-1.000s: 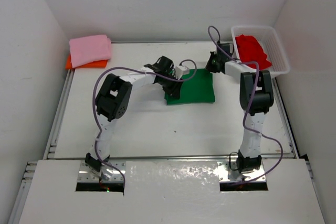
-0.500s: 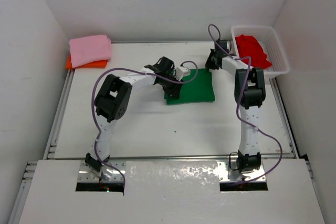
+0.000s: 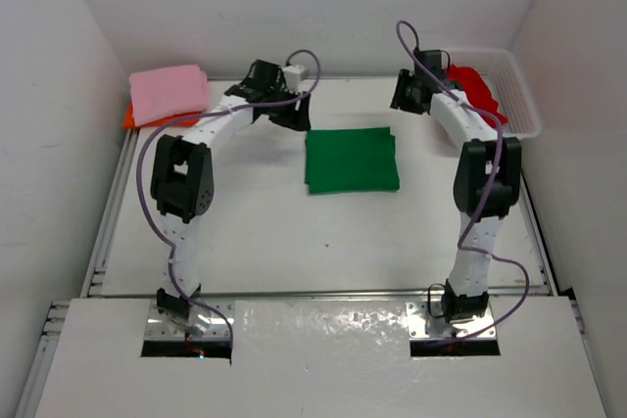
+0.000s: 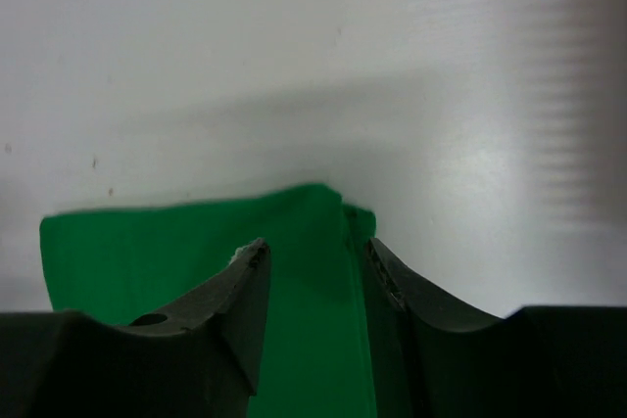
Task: Fold and stack the t-shirts
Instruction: Fold the long partially folded tshirt into a neat square, then put the neatly folded tshirt into the corner of the board with the left arm
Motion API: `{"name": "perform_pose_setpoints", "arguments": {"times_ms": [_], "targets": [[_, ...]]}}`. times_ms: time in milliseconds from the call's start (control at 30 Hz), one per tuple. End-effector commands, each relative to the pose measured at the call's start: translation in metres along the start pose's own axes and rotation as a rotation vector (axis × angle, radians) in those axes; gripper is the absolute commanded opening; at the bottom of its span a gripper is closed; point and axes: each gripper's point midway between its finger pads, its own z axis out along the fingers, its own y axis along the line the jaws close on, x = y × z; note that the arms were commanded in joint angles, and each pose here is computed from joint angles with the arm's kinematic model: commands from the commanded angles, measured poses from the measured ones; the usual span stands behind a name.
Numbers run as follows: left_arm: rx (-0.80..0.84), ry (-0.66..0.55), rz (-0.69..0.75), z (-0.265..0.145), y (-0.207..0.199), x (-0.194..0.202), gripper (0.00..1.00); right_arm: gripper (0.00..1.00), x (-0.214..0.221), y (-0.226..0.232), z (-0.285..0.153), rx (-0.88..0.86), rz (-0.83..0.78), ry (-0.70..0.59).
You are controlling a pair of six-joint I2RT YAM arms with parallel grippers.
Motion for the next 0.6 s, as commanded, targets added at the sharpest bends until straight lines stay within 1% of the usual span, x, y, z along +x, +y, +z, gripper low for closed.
{"name": "perform_pose_setpoints", "arguments": {"times_ms": [0, 33, 67, 100, 133, 200, 233, 267, 300, 367, 433, 567], "targets": [[0.031, -0.001, -0.146, -0.002, 0.004, 0.004, 0.58, 0.42, 0.041, -0.011, -0.027, 0.044, -0.015, 0.102], [0.046, 0.024, -0.166, 0.004, 0.003, 0.016, 0.58, 0.43, 0.045, -0.010, -0.033, 0.036, -0.005, 0.101], [0.055, 0.035, -0.179, 0.008, 0.001, 0.023, 0.58, 0.44, 0.070, -0.015, -0.031, 0.041, 0.008, 0.152], [0.073, 0.040, -0.209, 0.010, -0.002, 0.027, 0.58, 0.44, 0.075, -0.013, -0.031, 0.024, 0.015, 0.150], [0.081, 0.047, -0.231, 0.015, -0.002, 0.036, 0.58, 0.46, 0.090, -0.016, -0.030, 0.025, 0.024, 0.177], [0.110, 0.062, -0.290, 0.020, -0.008, 0.045, 0.59, 0.50, 0.104, -0.001, -0.027, -0.072, 0.036, 0.214], [0.117, 0.069, -0.313, 0.024, -0.009, 0.054, 0.61, 0.54, 0.119, 0.008, -0.026, -0.140, 0.044, 0.260], [0.135, 0.079, -0.342, 0.027, -0.012, 0.060, 0.69, 0.60, 0.120, 0.014, -0.024, -0.179, 0.050, 0.255], [0.149, 0.084, -0.380, 0.031, -0.014, 0.066, 0.70, 0.62, 0.125, 0.015, -0.023, -0.191, 0.054, 0.265], [0.177, 0.102, -0.447, 0.038, -0.019, 0.076, 0.71, 0.66, 0.137, 0.011, -0.020, -0.179, 0.061, 0.292], [0.185, 0.116, -0.481, 0.045, -0.019, 0.087, 0.72, 0.66, 0.145, 0.003, -0.019, -0.141, 0.062, 0.313], [0.197, 0.181, -0.583, 0.061, -0.022, 0.118, 0.72, 0.66, 0.166, -0.003, -0.015, -0.123, 0.090, 0.358]]}}
